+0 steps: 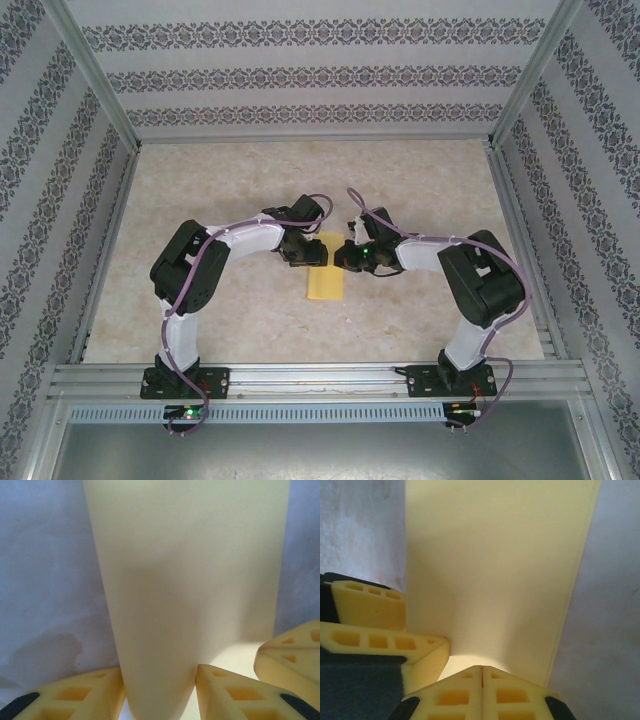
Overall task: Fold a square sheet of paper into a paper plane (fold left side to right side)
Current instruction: Hold the square sheet of paper at the center of the table.
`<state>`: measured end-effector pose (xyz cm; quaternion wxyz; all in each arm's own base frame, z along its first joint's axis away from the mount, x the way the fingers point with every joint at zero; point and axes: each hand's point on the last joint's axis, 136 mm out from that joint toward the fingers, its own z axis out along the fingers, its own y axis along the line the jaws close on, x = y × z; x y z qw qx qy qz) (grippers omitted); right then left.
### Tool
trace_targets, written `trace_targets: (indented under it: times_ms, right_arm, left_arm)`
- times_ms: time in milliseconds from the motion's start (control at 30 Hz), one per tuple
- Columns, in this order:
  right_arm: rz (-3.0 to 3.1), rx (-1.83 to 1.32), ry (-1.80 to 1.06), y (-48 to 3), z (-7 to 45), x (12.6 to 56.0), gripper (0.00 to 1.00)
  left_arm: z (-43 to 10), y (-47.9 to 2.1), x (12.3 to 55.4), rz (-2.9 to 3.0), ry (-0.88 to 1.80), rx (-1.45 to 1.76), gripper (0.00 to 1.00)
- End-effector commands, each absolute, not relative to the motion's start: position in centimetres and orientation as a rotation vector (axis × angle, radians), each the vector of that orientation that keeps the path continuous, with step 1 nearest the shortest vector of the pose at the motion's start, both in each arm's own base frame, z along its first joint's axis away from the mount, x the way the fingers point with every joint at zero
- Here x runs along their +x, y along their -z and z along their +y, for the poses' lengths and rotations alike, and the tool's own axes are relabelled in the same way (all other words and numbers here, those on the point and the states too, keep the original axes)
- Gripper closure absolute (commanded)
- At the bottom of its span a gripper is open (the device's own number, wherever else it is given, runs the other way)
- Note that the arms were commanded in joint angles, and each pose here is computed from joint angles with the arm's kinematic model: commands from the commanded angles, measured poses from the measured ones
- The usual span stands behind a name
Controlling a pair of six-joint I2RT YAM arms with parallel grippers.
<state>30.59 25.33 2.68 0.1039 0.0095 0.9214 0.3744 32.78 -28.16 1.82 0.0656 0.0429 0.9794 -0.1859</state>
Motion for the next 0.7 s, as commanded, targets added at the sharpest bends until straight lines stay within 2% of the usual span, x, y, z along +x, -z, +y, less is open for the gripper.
trace_targets:
  times_ms: [0, 400, 667]
  right_arm:
    - [2.712, 0.021, -1.131, -2.7, 26.2, 31.0, 1.00]
    - [2.852, 0.064, -0.977, 0.8, 24.2, 29.0, 1.00]
    - [2.909, 0.066, -0.908, 2.0, 23.3, 28.2, 1.00]
  left_arm:
    - [-27.2, 4.0, 29.5, 3.105, 0.428, 0.191, 0.56]
    - [-27.3, 3.5, 29.7, 3.087, 0.434, 0.193, 0.56]
    - [-26.8, -1.1, 31.6, 2.951, 0.524, 0.152, 0.50]
